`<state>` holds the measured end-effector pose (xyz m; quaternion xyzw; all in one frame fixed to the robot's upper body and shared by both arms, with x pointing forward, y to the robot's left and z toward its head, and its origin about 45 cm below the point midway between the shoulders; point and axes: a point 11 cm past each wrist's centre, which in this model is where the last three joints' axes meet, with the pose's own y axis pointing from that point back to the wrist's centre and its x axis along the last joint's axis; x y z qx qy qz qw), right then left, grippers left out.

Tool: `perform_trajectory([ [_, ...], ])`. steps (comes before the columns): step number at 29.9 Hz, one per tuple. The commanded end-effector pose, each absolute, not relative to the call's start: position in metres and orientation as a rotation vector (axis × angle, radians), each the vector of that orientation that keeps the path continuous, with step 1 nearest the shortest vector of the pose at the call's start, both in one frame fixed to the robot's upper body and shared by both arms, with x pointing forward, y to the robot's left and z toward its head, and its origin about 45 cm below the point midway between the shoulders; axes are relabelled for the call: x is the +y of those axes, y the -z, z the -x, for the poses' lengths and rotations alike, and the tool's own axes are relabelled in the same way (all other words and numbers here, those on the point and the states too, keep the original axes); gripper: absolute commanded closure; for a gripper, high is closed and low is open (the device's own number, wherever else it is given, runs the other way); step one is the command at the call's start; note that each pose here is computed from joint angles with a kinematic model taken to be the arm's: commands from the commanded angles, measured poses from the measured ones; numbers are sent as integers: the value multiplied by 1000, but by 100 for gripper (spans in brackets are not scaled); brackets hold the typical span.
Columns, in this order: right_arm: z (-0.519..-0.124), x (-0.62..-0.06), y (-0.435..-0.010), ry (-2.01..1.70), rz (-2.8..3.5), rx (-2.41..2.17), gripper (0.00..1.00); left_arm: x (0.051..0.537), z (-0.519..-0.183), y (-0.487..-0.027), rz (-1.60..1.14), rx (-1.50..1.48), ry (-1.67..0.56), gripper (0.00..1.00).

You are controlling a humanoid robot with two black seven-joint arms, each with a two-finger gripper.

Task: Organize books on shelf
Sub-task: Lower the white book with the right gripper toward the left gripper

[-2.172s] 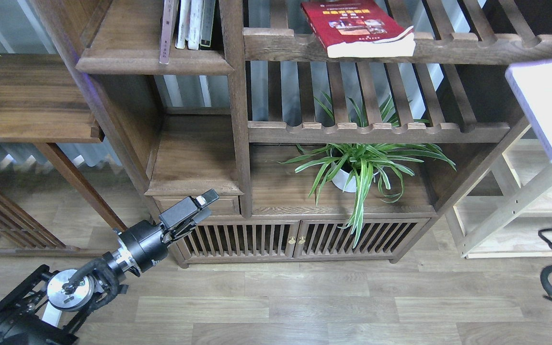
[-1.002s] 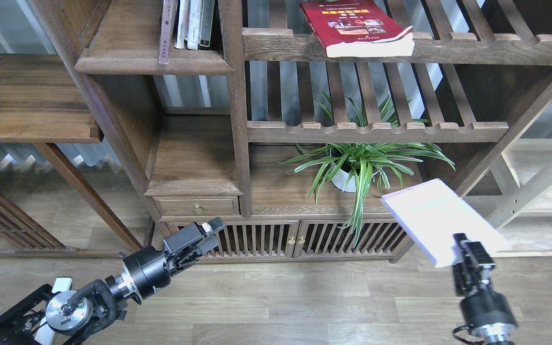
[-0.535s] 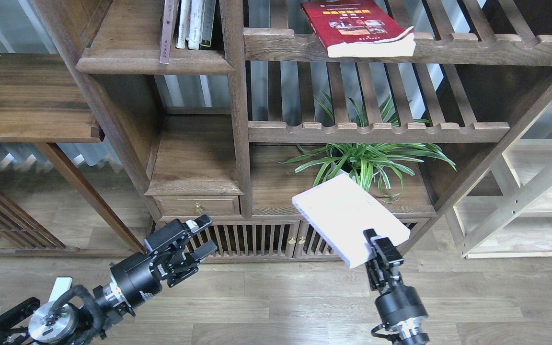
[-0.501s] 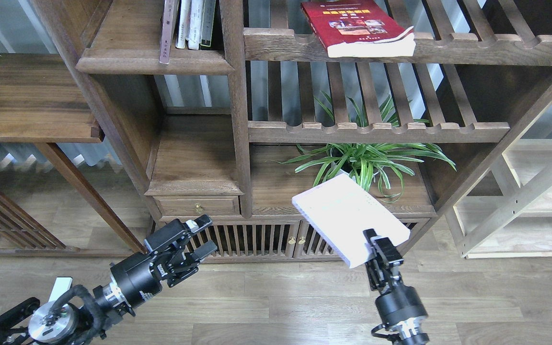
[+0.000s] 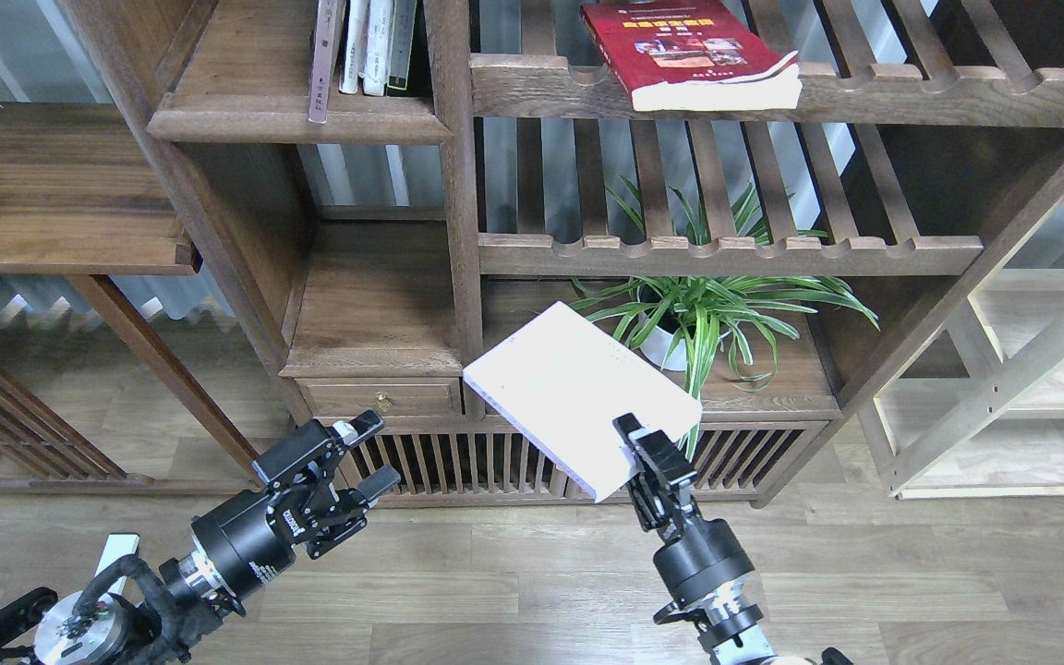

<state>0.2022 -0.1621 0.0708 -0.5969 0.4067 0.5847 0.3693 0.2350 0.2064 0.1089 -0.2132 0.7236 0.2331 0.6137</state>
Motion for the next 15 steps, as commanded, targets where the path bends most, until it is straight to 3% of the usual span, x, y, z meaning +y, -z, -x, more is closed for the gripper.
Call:
perform_trajectory([
  [1,-199,-146,-72,-1538,1569,1001,95,204,-231,-106,486,1680,-536,2],
  [15,-199,-112,-82,-1589,1669,885,95,192,-220,-95,512,1728,-532,2],
])
